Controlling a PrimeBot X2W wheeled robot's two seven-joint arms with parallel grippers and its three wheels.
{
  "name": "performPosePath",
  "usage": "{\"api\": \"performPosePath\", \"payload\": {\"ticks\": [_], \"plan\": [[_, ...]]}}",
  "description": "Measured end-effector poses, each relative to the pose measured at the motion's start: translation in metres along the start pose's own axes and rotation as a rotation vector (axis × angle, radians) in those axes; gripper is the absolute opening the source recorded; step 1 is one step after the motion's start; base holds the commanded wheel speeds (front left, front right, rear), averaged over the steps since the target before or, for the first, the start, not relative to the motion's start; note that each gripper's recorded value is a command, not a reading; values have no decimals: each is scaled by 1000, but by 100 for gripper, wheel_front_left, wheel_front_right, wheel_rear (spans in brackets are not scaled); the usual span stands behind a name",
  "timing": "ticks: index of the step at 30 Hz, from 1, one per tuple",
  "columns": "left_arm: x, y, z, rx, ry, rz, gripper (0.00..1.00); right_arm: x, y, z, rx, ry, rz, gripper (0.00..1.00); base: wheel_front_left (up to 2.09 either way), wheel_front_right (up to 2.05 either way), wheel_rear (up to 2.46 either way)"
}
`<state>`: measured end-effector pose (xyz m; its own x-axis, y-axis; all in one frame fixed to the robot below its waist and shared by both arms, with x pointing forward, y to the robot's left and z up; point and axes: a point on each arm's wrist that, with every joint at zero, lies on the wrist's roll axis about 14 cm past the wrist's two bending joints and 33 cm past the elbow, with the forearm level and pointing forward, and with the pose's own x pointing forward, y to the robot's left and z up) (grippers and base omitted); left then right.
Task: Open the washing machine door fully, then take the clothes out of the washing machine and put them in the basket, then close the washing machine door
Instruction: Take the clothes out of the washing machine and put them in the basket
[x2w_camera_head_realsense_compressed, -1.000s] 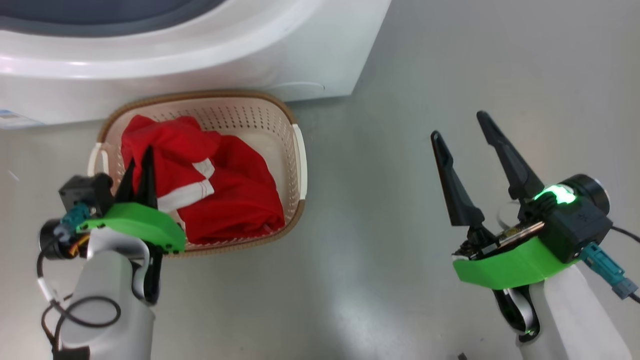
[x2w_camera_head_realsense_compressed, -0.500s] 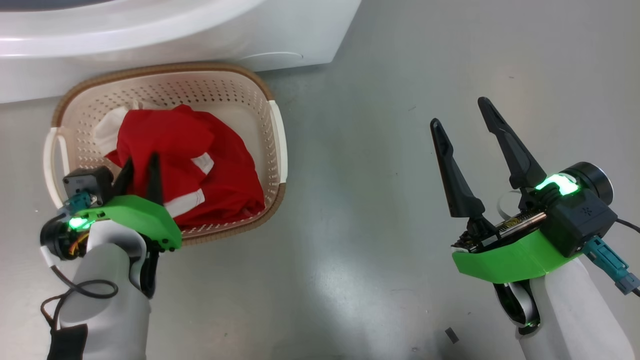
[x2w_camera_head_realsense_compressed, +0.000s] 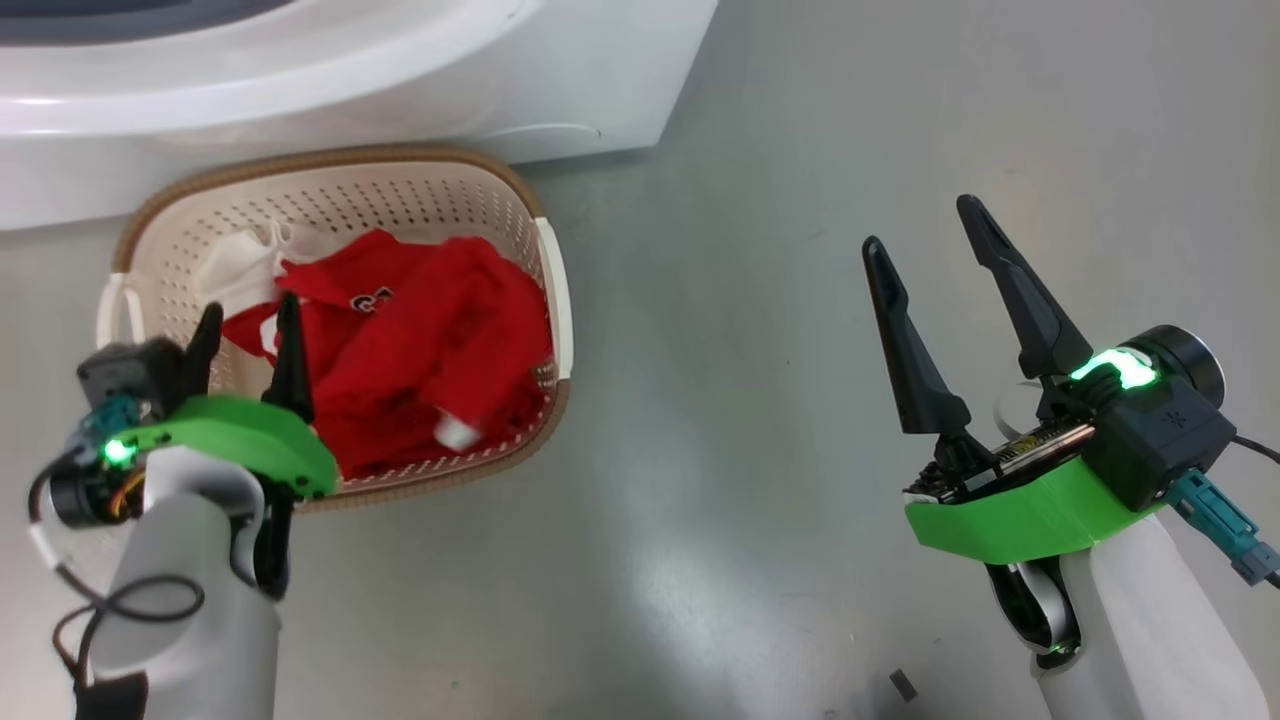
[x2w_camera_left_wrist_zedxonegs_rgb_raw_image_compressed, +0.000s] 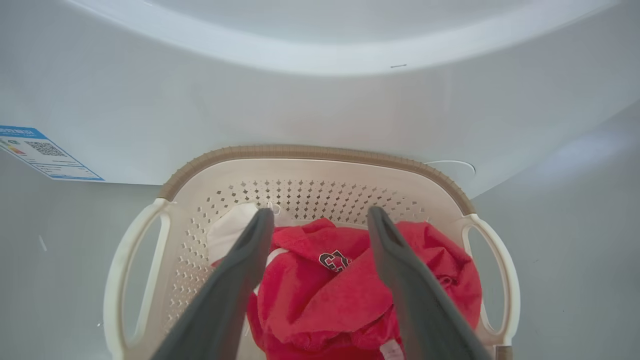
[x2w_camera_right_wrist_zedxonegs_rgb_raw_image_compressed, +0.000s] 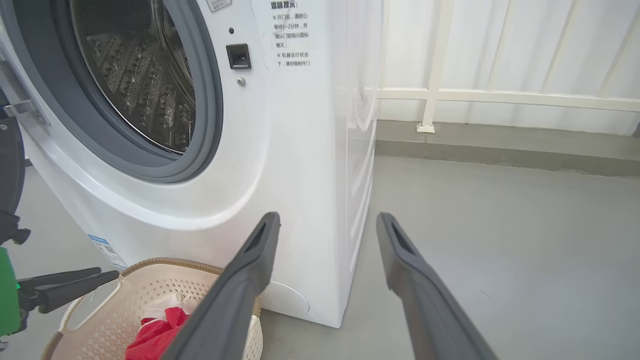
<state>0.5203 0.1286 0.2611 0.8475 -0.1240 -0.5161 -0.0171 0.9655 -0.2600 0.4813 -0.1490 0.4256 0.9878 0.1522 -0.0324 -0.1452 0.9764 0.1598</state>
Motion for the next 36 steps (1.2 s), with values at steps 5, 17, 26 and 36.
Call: {"api": "performPosePath", "payload": {"ticks": [5, 17, 26, 36], "plan": [[-18, 3, 17, 35, -67, -3, 100, 0, 5, 7, 3, -12, 12, 100, 0, 0, 0], [-79, -16, 91, 38, -327, -57, 100, -6, 18, 43, -18, -86, 36, 100, 0, 0, 0], [-133, -14, 145, -25, -524, -42, 100, -24, 19, 70, -26, -136, 25, 100, 0, 0, 0], [-185, -25, 160, 56, -620, -60, 100, -49, 13, 92, -34, -174, -7, 100, 0, 0, 0]]}}
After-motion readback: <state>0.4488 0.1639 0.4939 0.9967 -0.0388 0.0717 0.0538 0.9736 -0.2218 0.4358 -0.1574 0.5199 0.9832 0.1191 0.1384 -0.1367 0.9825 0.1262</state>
